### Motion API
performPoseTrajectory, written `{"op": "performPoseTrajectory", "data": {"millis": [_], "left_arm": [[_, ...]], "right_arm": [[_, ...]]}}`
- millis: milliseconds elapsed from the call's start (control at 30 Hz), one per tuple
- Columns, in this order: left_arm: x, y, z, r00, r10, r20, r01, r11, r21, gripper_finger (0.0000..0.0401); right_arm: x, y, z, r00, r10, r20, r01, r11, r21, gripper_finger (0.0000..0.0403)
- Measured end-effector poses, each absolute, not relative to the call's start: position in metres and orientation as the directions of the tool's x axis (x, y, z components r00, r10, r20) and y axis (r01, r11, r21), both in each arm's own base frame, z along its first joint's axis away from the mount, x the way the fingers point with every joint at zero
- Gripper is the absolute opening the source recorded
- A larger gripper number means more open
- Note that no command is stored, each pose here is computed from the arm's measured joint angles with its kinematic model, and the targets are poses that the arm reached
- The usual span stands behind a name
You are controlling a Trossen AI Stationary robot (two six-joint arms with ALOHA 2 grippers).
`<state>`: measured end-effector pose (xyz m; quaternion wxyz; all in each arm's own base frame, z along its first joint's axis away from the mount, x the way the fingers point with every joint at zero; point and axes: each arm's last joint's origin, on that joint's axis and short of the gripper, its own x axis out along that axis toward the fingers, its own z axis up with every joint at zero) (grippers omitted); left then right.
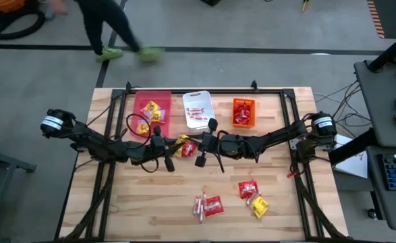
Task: Sort candy
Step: Put the yellow candy into the pink bin
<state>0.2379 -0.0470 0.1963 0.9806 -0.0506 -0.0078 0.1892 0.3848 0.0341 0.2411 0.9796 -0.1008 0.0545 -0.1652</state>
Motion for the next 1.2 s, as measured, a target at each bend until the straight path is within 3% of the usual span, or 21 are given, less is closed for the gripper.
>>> {"op": "performPoseTrajectory", "data": {"millis": [100,333,633,1000,1200], "left_arm": [[0.237,-0.047,0.197,0.928,0.373,-0.002,-0.371,0.923,-0.104,0.0010],[0.235,-0.046,0.199,0.927,0.376,-0.010,-0.375,0.922,-0.098,0.0004],[0.226,-0.036,0.200,0.865,0.493,-0.092,-0.498,0.867,-0.035,0.0001],[0.188,0.015,0.201,0.668,0.680,-0.304,-0.715,0.699,-0.007,0.0000],[0.167,0.051,0.200,0.582,0.698,-0.417,-0.780,0.624,-0.045,0.0000]], "right_arm": [[0.385,0.035,0.241,0.945,-0.317,-0.079,0.293,0.931,-0.218,0.0011],[0.385,0.035,0.240,0.952,-0.292,-0.089,0.273,0.945,-0.180,0.0069],[0.369,0.032,0.252,0.926,-0.325,-0.193,0.306,0.944,-0.122,0.0135],[0.354,0.029,0.256,0.883,-0.354,-0.310,0.343,0.935,-0.091,0.0141],[0.353,0.029,0.250,0.863,-0.355,-0.359,0.356,0.932,-0.066,0.0148]]}}
